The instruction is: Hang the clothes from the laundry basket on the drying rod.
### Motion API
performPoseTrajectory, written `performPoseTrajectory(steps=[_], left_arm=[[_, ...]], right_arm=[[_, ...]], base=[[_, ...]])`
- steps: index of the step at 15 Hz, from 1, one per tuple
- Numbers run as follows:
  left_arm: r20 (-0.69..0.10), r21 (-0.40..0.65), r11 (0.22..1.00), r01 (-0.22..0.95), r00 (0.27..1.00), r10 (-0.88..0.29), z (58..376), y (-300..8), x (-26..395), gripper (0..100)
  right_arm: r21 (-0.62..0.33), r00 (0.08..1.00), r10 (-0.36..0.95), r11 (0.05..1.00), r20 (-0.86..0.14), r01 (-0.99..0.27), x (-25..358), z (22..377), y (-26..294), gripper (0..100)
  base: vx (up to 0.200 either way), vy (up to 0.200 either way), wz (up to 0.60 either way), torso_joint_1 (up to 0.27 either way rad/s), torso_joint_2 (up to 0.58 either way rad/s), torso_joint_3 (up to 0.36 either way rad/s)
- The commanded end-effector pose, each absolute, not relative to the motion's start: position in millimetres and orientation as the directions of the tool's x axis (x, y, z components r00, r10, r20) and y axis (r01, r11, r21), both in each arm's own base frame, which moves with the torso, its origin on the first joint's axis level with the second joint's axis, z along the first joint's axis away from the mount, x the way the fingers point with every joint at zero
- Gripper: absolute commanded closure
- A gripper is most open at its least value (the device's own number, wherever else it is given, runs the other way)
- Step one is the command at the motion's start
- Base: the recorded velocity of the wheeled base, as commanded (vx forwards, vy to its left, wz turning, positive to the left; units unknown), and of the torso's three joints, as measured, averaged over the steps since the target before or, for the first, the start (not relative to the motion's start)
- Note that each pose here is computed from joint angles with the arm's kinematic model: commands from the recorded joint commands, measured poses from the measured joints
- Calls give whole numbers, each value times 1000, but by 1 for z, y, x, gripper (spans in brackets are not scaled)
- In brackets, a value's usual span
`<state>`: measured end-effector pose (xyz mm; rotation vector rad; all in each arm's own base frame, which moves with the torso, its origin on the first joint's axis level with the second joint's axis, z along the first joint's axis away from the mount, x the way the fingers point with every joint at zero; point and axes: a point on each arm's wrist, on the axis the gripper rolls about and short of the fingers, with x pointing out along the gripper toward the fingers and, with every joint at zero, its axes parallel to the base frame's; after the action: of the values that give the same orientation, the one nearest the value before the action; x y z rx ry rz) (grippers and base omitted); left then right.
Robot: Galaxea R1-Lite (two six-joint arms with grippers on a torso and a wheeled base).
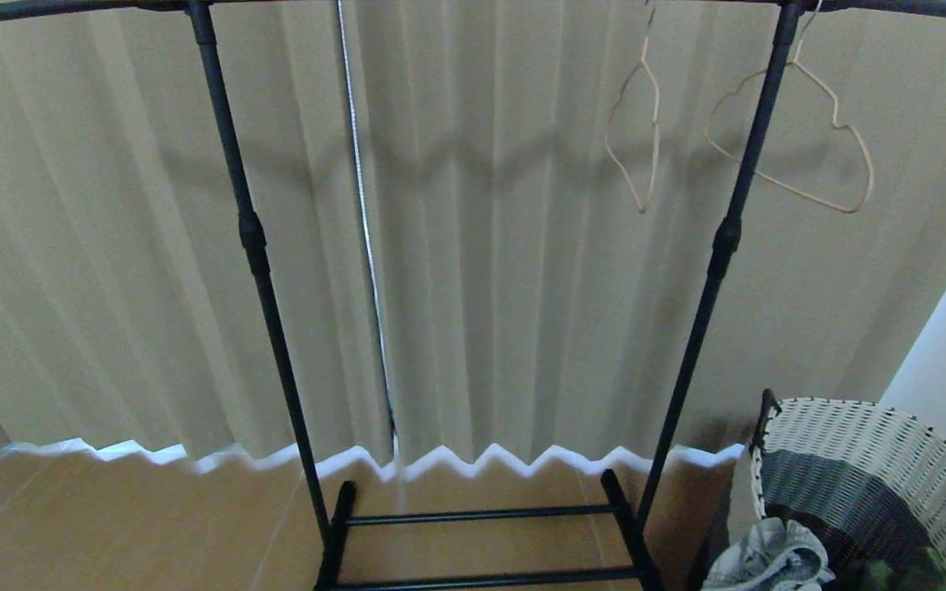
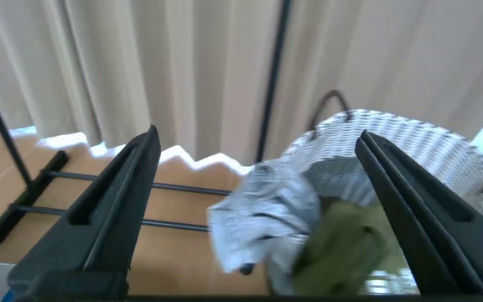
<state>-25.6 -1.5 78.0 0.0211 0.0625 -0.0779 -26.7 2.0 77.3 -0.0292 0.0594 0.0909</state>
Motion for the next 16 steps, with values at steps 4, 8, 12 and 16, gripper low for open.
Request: performPoseTrajectory(steps=[4, 8, 12, 16], left_arm=[[-66, 18, 997, 79, 995, -78, 78, -1, -25, 0], [-64, 20, 997, 80, 995, -78, 78, -1, -26, 0], [-66, 20, 997, 80, 995, -78, 78, -1, -25, 0], [-66, 20, 997, 80, 995, -78, 78, -1, -25, 0]], right_arm=[[-25, 994, 90, 995, -61, -92, -27, 77, 2, 0], [-25, 994, 90, 995, -61, -92, -27, 77, 2, 0], [-24, 994, 90, 995, -61, -92, -27, 77, 2, 0], [-24, 994, 89, 996, -61, -90, -27, 77, 2, 0]], base=[[0, -200, 0, 6, 1, 5], [0, -200, 0, 2, 1, 2], [0, -50, 0, 2, -1, 1], [0, 0, 0, 0, 0, 0]])
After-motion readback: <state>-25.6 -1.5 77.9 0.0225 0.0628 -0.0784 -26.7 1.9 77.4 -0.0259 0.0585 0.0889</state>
